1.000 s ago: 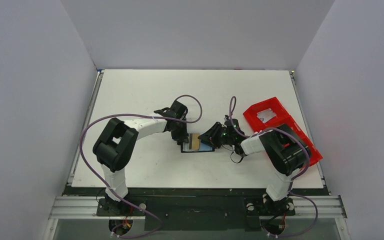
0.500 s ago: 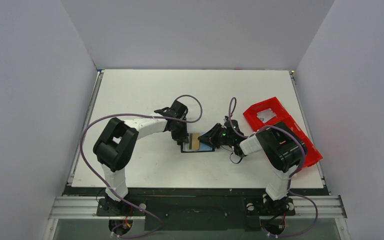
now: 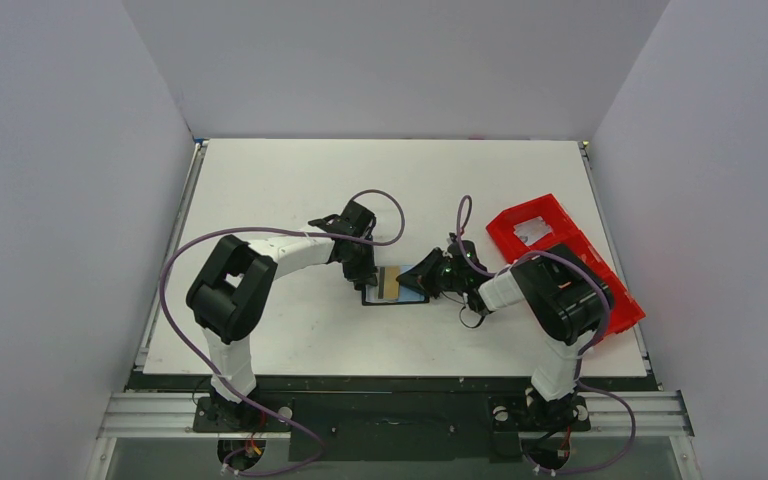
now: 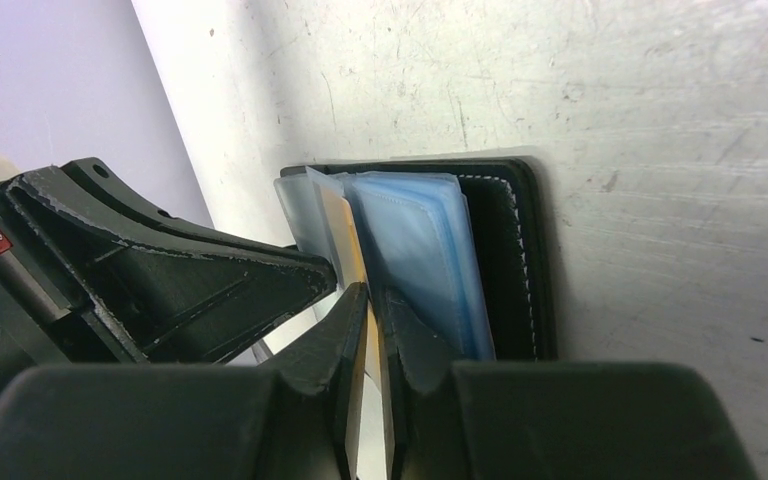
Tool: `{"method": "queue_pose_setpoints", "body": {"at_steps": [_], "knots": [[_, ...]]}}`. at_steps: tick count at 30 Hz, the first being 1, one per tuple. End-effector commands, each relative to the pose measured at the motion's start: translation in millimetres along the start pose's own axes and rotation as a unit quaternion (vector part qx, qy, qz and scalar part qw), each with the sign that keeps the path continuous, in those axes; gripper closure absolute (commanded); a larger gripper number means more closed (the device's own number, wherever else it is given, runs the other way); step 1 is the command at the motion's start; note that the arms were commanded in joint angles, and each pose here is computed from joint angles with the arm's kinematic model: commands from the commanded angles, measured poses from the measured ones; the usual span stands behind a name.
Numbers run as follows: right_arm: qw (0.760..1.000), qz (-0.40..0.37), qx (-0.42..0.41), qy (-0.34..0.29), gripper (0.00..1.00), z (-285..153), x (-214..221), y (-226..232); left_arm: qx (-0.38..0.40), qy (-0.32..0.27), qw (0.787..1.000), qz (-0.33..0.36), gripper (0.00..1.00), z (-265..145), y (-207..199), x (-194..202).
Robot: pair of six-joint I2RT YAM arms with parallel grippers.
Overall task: Take the credit cards out of the card holder
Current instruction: Remove the credit card from the card holder.
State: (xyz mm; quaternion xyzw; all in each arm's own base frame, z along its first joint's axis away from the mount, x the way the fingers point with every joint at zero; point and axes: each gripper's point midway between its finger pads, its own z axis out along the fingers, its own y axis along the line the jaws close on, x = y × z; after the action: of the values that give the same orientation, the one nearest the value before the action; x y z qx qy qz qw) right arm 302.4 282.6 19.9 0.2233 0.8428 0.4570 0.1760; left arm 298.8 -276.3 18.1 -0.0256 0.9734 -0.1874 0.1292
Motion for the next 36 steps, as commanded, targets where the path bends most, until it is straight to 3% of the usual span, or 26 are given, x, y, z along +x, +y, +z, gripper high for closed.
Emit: {"method": "queue_pose_setpoints", "body": {"at_steps": [1,6,36], "knots": [[1.000,-0.013,0.004,-0.007,0.94,5.0,-0.3,-1.7,-0.040,0.029,0.999,-0.003,1.00,15.5,19.8,16.4],[1.000,-0.015,0.006,-0.009,1.00,3.9,-2.0,-3.2,-0.041,0.030,0.999,-0.003,1.00,15.9,20.9,17.6],[0.995,-0.062,0.057,-0.052,1.00,-35.2,-36.8,-10.5,-0.044,0.023,0.999,-0.009,1.00,9.3,27.3,10.5]]}}
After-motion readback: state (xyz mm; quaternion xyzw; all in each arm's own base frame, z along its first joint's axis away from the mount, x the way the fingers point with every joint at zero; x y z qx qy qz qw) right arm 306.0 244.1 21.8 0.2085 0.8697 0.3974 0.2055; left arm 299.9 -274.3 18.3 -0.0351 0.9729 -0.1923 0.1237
